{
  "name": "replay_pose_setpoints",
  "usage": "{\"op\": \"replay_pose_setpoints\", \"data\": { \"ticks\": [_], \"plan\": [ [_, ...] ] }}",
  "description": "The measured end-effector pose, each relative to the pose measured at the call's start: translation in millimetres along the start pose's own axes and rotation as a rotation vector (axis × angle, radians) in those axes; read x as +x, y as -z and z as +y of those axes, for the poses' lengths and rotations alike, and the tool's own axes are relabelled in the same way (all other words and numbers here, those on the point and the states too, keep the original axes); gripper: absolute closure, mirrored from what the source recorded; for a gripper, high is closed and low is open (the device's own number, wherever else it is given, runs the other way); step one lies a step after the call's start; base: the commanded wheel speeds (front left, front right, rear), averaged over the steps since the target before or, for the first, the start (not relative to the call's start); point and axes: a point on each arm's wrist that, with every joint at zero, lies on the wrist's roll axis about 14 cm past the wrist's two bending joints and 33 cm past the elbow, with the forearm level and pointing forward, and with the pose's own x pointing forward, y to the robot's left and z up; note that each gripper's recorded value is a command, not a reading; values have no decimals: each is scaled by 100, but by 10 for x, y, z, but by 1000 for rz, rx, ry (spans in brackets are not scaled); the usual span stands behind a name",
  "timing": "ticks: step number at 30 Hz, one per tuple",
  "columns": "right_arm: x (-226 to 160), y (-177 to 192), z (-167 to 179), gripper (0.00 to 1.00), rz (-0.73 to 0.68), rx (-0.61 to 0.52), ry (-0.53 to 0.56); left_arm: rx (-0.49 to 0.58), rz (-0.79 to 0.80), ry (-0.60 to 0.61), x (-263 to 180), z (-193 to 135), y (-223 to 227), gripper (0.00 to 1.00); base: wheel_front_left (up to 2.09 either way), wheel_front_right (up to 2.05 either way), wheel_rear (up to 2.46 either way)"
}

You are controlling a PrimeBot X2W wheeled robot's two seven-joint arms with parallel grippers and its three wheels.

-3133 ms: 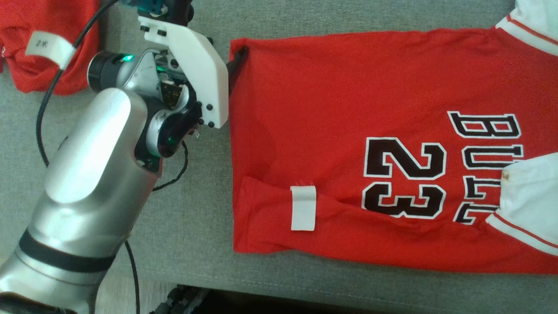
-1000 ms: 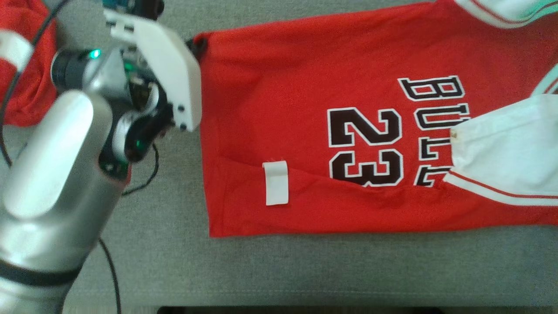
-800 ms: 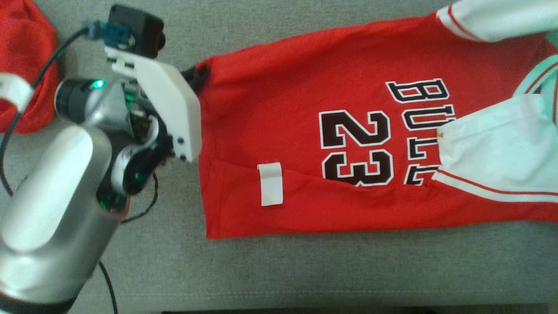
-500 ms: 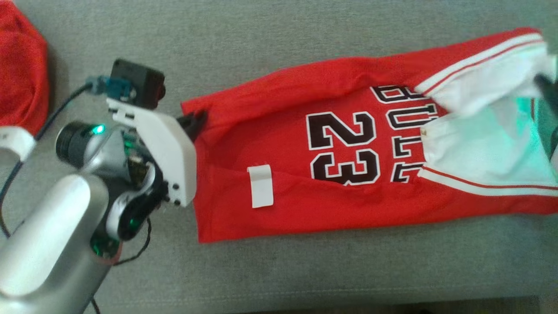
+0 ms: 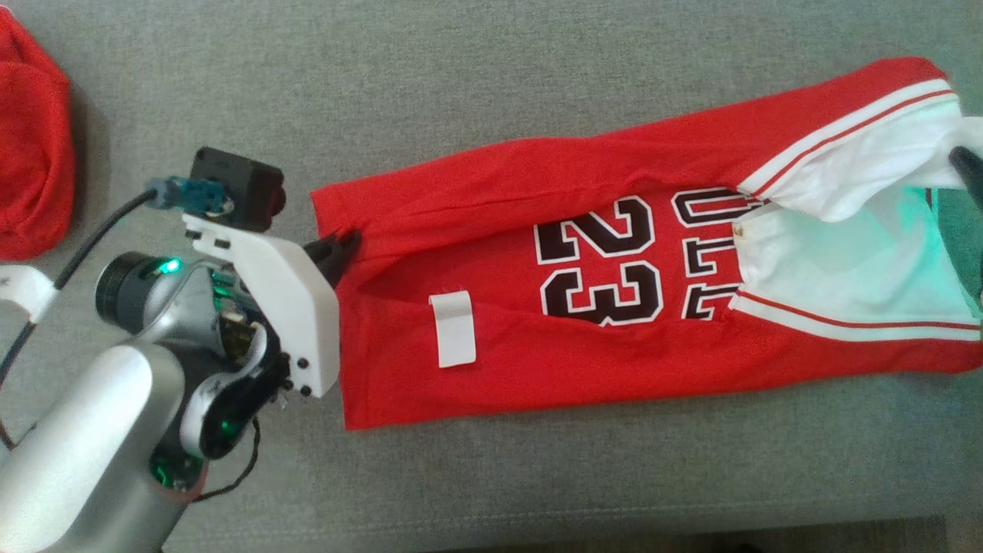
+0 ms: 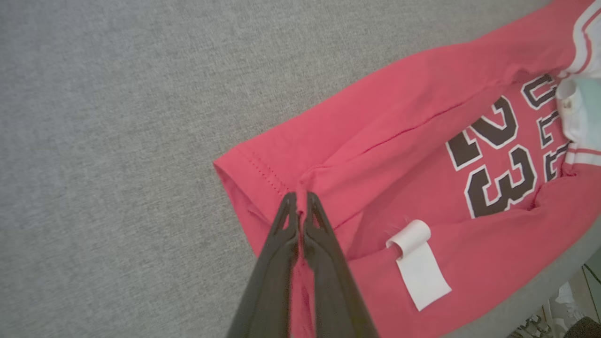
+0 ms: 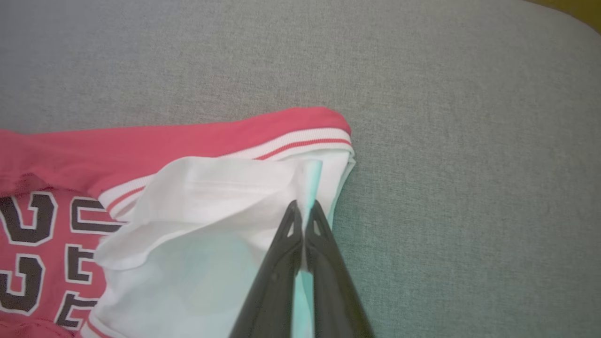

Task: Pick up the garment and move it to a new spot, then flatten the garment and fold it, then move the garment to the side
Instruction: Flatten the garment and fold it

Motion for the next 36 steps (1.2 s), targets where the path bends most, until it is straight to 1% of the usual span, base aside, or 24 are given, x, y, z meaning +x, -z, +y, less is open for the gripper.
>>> {"op": "replay_pose_setpoints", "data": {
  "ticks": [5,9,16,19,25,30,36],
  "plan": [
    [-72,-58,50,100,-17,37,-24,-1,-17,-10,-41,38,-55,100,0,0,0],
    [-113,55,99,100,18,57,-42,-4,-23,11,-50,-13,-85,100,0,0,0],
    [-138,215,109,100,64,75,-42,-6,-18,24,-57,-22,-81,100,0,0,0],
    [-148,209,103,100,60,80,-40,-9,-10,19,-78,2,-55,100,0,0,0],
    [-206,140,88,100,25,117,-44,-10,-38,19,-141,5,-151,100,0,0,0],
    [-235,147,93,100,29,123,-45,-10,-34,23,-148,-8,-159,100,0,0,0],
    [-249,157,64,100,30,144,-41,-19,-1,22,-145,0,-27,100,0,0,0]
  ]
}}
